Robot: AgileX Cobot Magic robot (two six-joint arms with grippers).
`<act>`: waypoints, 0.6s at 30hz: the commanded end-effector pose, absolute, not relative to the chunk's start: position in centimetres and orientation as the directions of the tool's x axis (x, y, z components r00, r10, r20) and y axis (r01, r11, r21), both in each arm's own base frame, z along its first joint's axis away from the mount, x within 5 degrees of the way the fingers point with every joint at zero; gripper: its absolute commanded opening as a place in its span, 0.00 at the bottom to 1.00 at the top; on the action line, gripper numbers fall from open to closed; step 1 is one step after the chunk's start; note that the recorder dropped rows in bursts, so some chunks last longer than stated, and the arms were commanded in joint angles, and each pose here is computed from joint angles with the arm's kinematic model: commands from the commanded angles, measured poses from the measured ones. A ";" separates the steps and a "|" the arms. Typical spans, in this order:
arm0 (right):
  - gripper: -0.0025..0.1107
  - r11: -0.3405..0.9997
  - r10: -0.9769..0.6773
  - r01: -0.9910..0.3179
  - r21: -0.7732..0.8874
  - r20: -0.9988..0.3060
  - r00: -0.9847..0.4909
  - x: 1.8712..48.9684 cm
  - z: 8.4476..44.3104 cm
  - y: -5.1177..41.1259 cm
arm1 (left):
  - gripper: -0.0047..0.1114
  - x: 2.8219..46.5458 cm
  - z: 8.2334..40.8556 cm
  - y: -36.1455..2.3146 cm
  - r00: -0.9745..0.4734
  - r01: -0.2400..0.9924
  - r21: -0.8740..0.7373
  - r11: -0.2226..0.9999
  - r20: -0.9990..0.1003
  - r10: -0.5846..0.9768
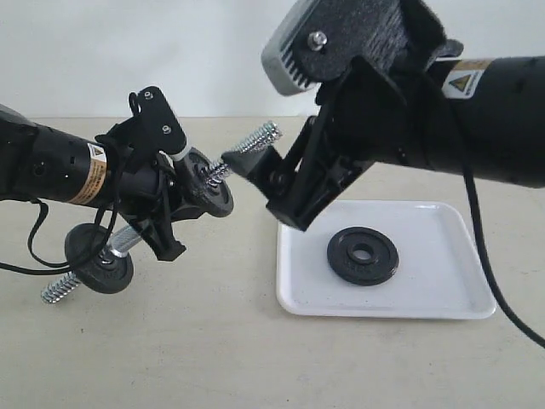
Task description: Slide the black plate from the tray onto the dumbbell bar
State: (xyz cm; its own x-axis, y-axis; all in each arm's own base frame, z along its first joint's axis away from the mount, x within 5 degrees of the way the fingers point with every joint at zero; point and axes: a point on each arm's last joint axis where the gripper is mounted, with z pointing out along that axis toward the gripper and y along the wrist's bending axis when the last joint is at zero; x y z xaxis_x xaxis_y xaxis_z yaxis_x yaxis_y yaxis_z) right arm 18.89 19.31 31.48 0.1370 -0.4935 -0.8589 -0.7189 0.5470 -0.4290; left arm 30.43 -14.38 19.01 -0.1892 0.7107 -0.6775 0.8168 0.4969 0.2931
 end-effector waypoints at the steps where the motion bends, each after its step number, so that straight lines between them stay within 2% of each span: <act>1: 0.94 0.577 -0.508 -0.605 -0.549 -0.821 0.261 19.8 32.5 18.5 | 0.08 30.6 21.7 -14.6 -0.153 0.794 0.308 0.523 -0.732 0.663; 5: 0.94 0.763 -0.373 -0.514 -0.392 -0.917 0.145 21.3 33.2 16.8 | 0.08 30.5 21.7 -14.6 -0.152 0.796 0.306 0.522 -0.733 0.663; 7: 0.94 0.884 -0.172 -0.445 -0.142 -0.985 -0.027 22.1 33.0 15.6 | 0.08 30.5 21.7 -14.6 -0.152 0.796 0.306 0.522 -0.733 0.663; 10: 0.94 0.924 0.135 -0.314 0.219 -0.954 -0.268 22.5 32.0 14.5 | 0.08 30.5 21.7 -14.6 -0.152 0.796 0.306 0.522 -0.733 0.663; 13: 0.94 0.840 0.389 -0.183 0.511 -0.801 -0.455 22.2 31.1 14.7 | 0.08 30.5 21.7 -14.6 -0.152 0.796 0.306 0.522 -0.733 0.663; 16: 0.94 0.697 0.475 -0.184 0.693 -0.638 -0.606 21.3 30.9 16.1 | 0.08 30.5 21.7 -14.6 -0.152 0.796 0.306 0.522 -0.733 0.663; 18: 0.94 0.539 0.511 -0.150 0.828 -0.464 -0.724 20.4 31.1 17.3 | 0.08 30.5 21.7 -14.6 -0.152 0.796 0.306 0.522 -0.733 0.663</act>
State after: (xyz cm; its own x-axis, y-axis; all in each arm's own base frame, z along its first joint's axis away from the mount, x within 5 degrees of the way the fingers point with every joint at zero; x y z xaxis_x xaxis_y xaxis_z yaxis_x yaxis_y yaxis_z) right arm 21.55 15.98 30.96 -0.5789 0.4621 -0.6718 -0.1905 0.7245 0.6624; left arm 30.42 -14.40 19.01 -0.1887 0.7103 -0.6781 0.8178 0.4960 0.2920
